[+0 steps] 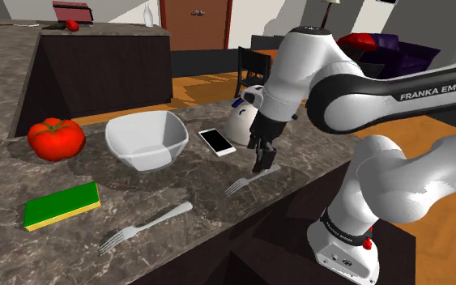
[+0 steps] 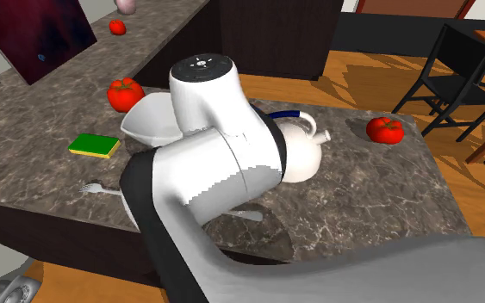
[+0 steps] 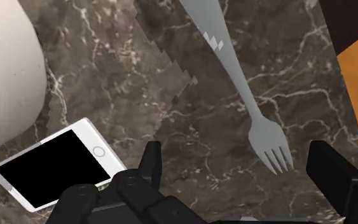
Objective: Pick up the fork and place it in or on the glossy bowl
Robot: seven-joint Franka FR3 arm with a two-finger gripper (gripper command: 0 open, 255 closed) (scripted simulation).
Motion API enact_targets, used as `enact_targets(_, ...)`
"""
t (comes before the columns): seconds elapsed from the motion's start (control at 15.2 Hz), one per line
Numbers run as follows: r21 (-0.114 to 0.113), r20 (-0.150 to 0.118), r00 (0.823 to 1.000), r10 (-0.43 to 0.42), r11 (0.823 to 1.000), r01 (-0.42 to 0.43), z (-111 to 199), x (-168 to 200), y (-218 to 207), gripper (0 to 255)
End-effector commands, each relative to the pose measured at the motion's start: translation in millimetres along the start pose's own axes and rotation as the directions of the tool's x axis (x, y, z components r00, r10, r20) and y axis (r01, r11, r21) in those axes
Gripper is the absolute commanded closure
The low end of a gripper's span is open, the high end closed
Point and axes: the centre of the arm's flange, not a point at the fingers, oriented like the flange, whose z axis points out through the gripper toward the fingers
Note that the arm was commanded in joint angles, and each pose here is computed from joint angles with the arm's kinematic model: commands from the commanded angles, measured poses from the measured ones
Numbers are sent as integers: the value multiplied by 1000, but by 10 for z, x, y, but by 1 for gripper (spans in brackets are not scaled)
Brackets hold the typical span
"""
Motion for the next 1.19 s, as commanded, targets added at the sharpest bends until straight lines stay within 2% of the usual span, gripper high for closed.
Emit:
enact_targets(0.0,1,-12,997,-77,997,77,161,-3,-231,0)
enact_targets(0.07,2,-17,993,-114,993,114,242,-7,-332,0)
enact_targets(0.59,2,-18,993,-118,993,119,652,0,-346,0)
enact_targets(1.12,2,-18,993,-118,993,119,652,0,-346,0)
